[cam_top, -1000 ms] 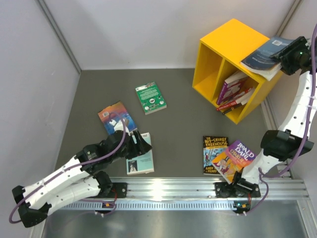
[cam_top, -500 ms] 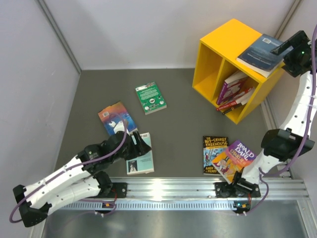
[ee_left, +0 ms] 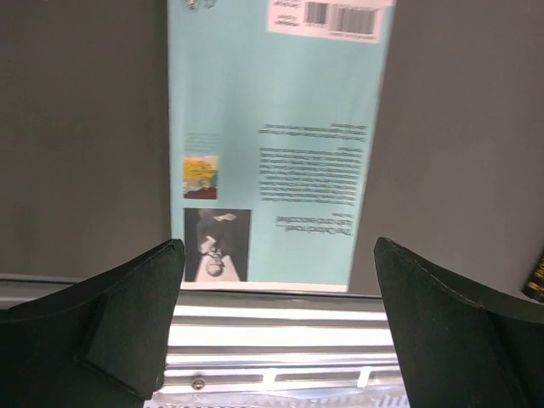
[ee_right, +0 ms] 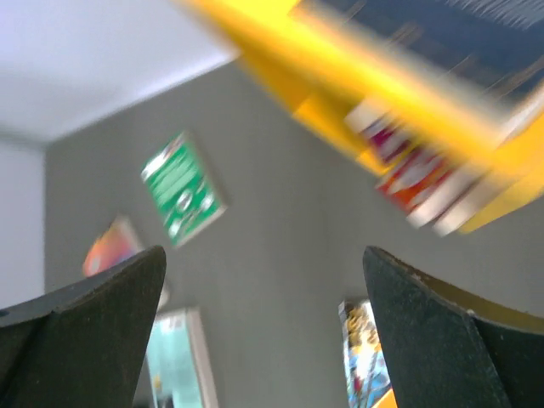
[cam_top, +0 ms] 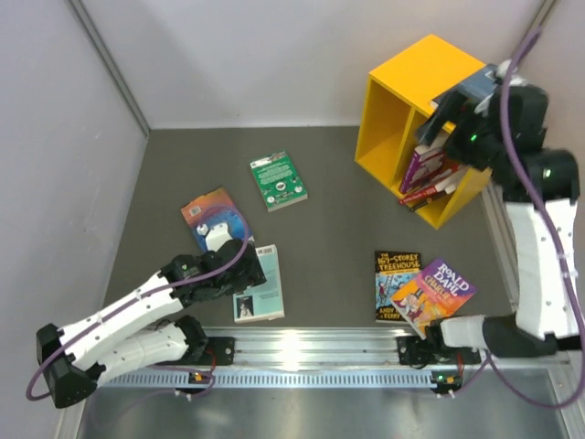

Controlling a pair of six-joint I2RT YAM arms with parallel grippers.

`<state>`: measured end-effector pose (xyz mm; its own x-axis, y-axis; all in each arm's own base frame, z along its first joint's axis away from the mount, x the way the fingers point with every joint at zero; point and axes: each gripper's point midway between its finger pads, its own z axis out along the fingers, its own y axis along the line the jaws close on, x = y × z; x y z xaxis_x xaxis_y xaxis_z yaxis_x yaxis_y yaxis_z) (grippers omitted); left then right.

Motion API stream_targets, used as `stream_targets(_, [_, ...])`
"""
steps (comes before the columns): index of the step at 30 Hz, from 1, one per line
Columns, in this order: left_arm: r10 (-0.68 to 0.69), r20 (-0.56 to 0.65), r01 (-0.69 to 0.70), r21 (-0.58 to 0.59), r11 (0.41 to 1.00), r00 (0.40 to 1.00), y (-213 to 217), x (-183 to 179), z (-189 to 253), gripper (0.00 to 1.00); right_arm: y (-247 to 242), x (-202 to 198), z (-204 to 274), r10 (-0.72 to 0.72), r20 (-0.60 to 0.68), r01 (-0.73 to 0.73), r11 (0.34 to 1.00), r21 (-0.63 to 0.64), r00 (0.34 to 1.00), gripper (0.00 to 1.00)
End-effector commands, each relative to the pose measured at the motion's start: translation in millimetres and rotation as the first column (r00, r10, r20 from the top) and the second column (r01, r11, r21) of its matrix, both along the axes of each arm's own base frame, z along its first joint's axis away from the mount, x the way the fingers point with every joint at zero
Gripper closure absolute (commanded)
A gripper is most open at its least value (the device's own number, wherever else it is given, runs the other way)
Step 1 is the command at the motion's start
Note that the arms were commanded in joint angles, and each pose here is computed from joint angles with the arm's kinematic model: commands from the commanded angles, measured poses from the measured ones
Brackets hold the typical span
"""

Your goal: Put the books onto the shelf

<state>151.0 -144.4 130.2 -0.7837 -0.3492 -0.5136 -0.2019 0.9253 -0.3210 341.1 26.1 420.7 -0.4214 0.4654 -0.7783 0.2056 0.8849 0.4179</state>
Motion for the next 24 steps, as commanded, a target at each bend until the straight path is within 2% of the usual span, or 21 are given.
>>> stream_targets(1, [0.029, -0.069, -0.024, 0.079, 0.997, 0.997, 15.4, -6.1, -24.7, 0.02, 55.2, -64.7, 4.1, 0.117, 0.076, -0.116, 0.993, -0.014, 0.990, 0.01])
stream_targets(3, [0.050, -0.081, -0.045, 0.064, 0.997, 0.995, 15.0, -6.3, -33.9, 0.02, 122.7, -87.4, -21.9, 0.356, 0.099, -0.364, 0.928, 0.080, 0.929, 0.00])
stream_targets(4, [0.067, -0.086, -0.062, 0.059, 0.996, 0.994, 16.6, -5.4, -37.0, 0.02, 147.8, -87.7, -24.2, 0.426, 0.145, -0.444, 0.888, 0.123, 0.893, 0.00])
stream_targets(5, [0.080, -0.086, -0.076, 0.048, 0.996, 0.993, 17.8, -5.4, -38.6, 0.02, 182.9, -103.4, -75.5, 0.575, 0.034, -0.568, 0.797, 0.206, 0.818, 0.00])
stream_targets(6, [0.102, -0.101, -0.098, 0.044, 0.994, 0.990, 20.6, -7.7, -45.2, 0.02, 207.7, -116.7, -99.4, 0.657, -0.014, -0.631, 0.729, 0.263, 0.753, 0.00])
stream_targets(7, [0.122, -0.107, -0.119, 0.036, 0.992, 0.987, 23.2, -7.6, -48.1, 0.02, 226.0, -126.5, -120.3, 0.710, -0.054, -0.658, 0.676, 0.331, 0.702, 0.00])
stream_targets(8, [0.131, -0.103, -0.130, 0.017, 0.991, 0.986, 24.2, -8.2, -48.4, 0.02, 247.2, -139.0, -151.2, 0.778, -0.083, -0.699, 0.601, 0.388, 0.623, 0.00])
stream_targets(9, [0.149, -0.119, -0.149, 0.015, 0.989, 0.982, 27.6, -12.1, -55.9, 0.02, 267.6, -152.0, -178.1, 0.820, -0.143, -0.718, 0.559, 0.415, 0.555, 0.00])
stream_targets(10, [0.160, -0.120, -0.160, 0.007, 0.987, 0.980, 29.2, -13.1, -58.4, 0.02, 282.1, -153.4, -186.7, 0.839, -0.128, -0.730, 0.527, 0.436, 0.529, 0.00])
stream_targets(12, [0.192, -0.123, -0.196, -0.017, 0.981, 0.974, 33.6, -17.7, -65.7, 0.02, 305.7, -176.1, -227.8, 0.888, -0.191, -0.735, 0.455, 0.503, 0.419, 0.00])
stream_targets(13, [0.211, -0.125, -0.215, -0.018, 0.976, 0.969, 37.0, -19.8, -69.1, 0.02, 317.9, -176.7, -232.4, 0.900, -0.169, -0.740, 0.428, 0.519, 0.402, 0.00])
stream_targets(17, [0.292, -0.134, -0.303, -0.075, 0.950, 0.947, 42.4, -24.9, -85.1, 0.01, 344.4, -190.3, -282.8, 0.913, -0.249, -0.718, 0.407, 0.565, 0.322, 0.00])
stream_targets(19, [0.292, -0.111, -0.304, -0.107, 0.947, 0.950, 40.0, -20.7, -86.6, 0.01, 353.1, -188.9, -291.9, 0.918, -0.243, -0.717, 0.397, 0.572, 0.314, 0.00])
stream_targets(24, [0.320, -0.074, -0.327, -0.129, 0.936, 0.944, 38.5, -10.6, -96.7, 0.01, 363.9, -184.7, -338.4, 0.900, -0.298, -0.669, 0.436, 0.603, 0.318, 0.00])
